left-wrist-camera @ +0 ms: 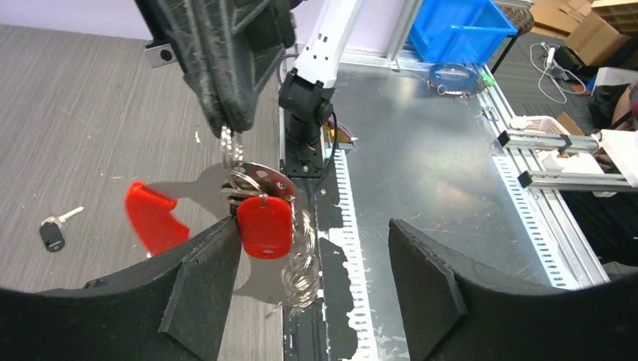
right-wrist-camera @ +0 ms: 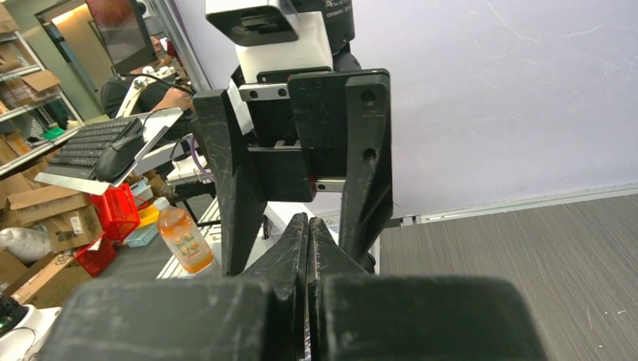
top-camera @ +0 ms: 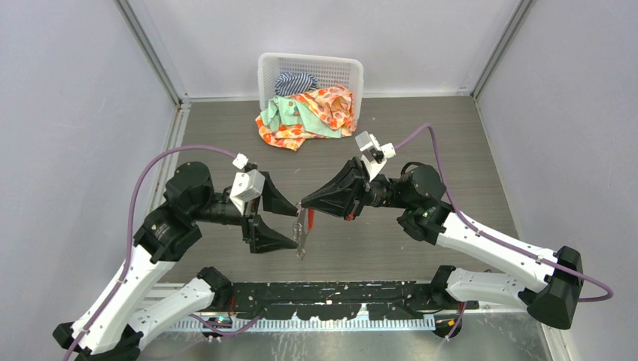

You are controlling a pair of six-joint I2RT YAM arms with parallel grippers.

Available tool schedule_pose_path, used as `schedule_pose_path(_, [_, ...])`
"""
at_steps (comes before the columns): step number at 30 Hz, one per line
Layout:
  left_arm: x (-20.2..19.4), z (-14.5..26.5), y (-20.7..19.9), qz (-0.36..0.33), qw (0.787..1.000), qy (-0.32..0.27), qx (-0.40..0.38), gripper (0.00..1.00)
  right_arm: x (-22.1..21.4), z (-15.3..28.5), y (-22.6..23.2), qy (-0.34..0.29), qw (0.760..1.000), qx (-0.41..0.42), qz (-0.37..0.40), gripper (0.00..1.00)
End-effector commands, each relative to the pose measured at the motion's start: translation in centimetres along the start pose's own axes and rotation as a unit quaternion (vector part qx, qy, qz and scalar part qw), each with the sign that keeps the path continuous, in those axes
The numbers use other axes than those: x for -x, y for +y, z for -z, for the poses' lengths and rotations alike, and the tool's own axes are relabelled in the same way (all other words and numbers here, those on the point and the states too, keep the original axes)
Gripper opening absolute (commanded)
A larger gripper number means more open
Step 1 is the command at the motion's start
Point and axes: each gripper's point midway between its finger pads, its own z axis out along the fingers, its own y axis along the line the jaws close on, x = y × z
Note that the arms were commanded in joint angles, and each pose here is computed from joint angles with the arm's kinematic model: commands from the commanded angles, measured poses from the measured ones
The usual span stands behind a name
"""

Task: Put the keys on the keyring

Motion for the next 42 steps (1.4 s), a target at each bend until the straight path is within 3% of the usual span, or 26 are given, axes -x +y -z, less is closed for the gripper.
schedule_pose_path(1, [0.7, 0.8, -2.0, -0.036, 0.999, -0.002, -0.029, 0.72, 3.5, 0.0, 2.2, -0.041, 0.998, 0.026, 0.037, 0.01])
schedule_pose_path(7, [-1.5, 1.0, 0.6, -0.087, 0.996, 0.027, 0.026, 0.63, 3.7, -0.1, 2.4, -0.046, 0.998, 0.03, 0.031, 0.01])
schedule_pose_path(10, [-1.1, 0.8, 2.5, -0.075, 0.994, 0.02, 0.072, 0.54, 3.8, -0.2, 2.4, -0.048, 0.998, 0.03, 0.03, 0.01])
schedule_pose_path(16, [-0.5, -0.1, 2.3, -0.018, 0.999, 0.001, 0.051, 0.54, 3.8, -0.4, 2.2, -0.05, 0.998, 0.03, 0.026, 0.01])
schedule_pose_path(26, [-0.3, -0.4, 2.9, -0.013, 0.998, -0.007, 0.06, 0.53, 4.0, -0.5, 2.4, -0.048, 0.998, 0.033, 0.025, 0.01])
schedule_pose_path(34, [-0.6, -0.1, 2.5, -0.034, 0.998, -0.004, 0.054, 0.43, 4.0, -0.4, 2.6, -0.047, 0.998, 0.039, 0.023, 0.01])
schedule_pose_path(42, [-0.9, 0.8, -0.3, -0.072, 0.997, 0.015, 0.005, 0.58, 4.2, -0.2, 2.9, -0.047, 0.998, 0.04, 0.024, 0.01])
